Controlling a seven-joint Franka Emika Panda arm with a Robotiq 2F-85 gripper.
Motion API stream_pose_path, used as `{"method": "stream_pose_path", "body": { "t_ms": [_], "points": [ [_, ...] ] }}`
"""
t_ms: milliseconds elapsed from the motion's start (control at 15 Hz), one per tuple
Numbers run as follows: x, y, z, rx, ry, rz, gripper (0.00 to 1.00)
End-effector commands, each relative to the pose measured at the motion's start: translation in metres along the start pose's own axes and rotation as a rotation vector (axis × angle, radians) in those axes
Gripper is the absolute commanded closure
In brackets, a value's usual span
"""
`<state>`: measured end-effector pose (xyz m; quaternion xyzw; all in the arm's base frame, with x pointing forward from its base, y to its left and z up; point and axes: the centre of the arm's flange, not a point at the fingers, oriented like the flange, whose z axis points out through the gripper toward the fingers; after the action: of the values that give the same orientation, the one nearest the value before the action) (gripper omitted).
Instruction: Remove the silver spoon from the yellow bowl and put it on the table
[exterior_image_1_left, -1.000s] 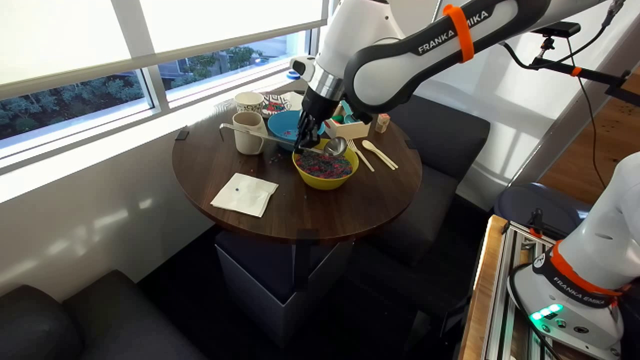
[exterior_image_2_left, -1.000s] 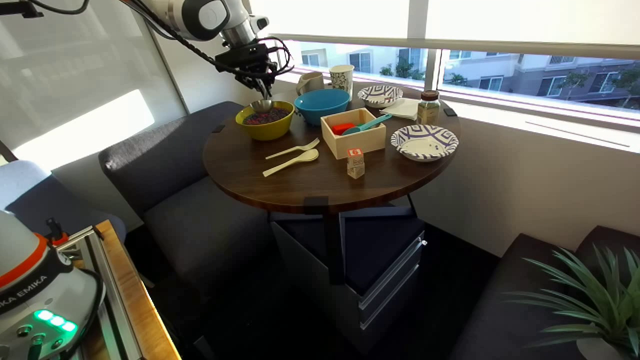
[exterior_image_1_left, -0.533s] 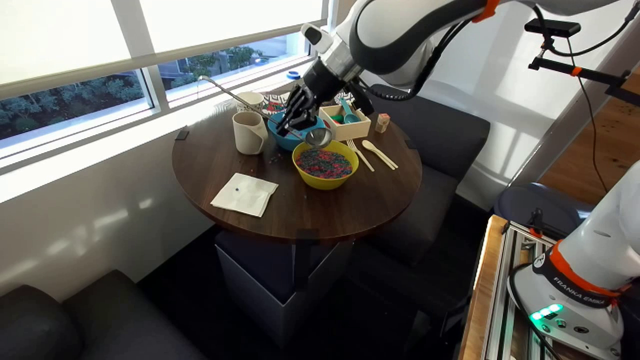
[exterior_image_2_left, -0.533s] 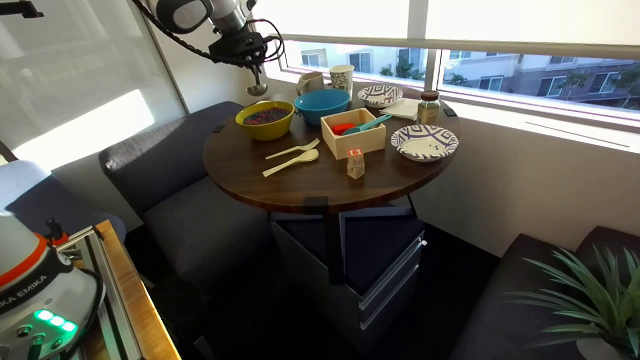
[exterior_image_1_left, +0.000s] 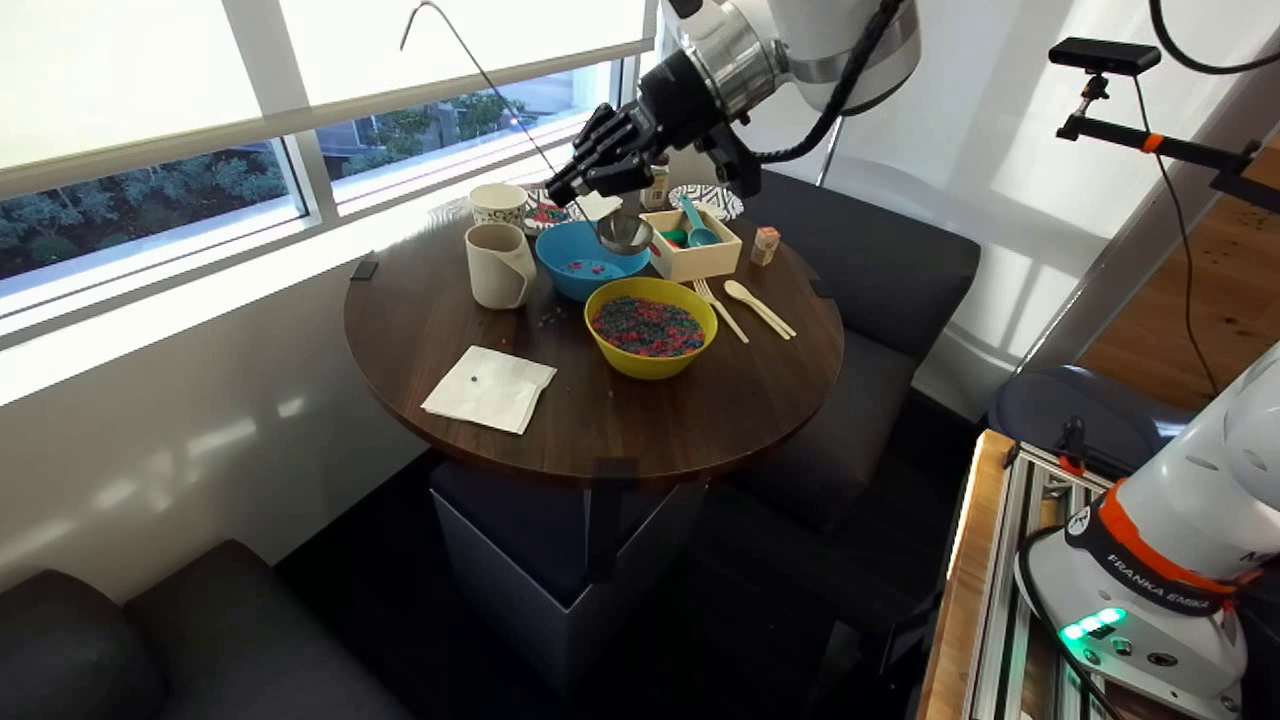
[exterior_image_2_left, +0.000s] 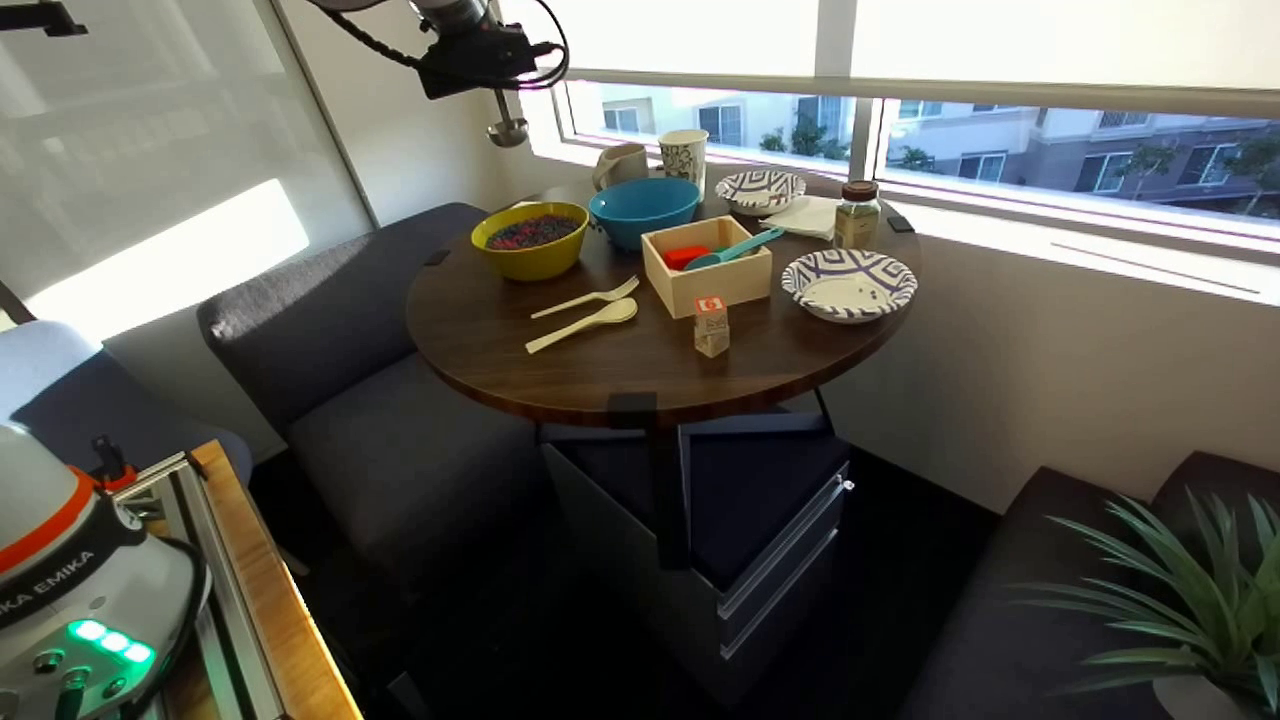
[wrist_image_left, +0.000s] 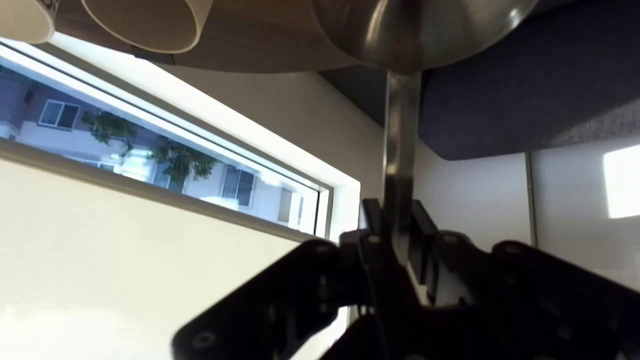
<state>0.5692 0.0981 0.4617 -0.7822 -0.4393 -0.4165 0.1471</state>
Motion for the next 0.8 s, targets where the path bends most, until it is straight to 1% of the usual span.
{"method": "stream_pose_path", "body": {
  "t_ms": [0,67,267,400,600,733],
  "points": [
    [-0.041,-0.005,-0.039,0.047,0.123,-0.043,0.96],
    [-0.048,-0.002,-0.045,0.060,0.160,-0.059,0.96],
    [-0.072,0.003,-0.056,0.099,0.228,-0.088,0.96],
    [-0.086,0.004,-0.059,0.120,0.245,-0.090,0.96],
    [-0.103,0.004,-0.060,0.114,0.190,-0.043,0.96],
    [-0.112,0.001,-0.059,0.114,0.132,-0.016,0.96]
  ]
}}
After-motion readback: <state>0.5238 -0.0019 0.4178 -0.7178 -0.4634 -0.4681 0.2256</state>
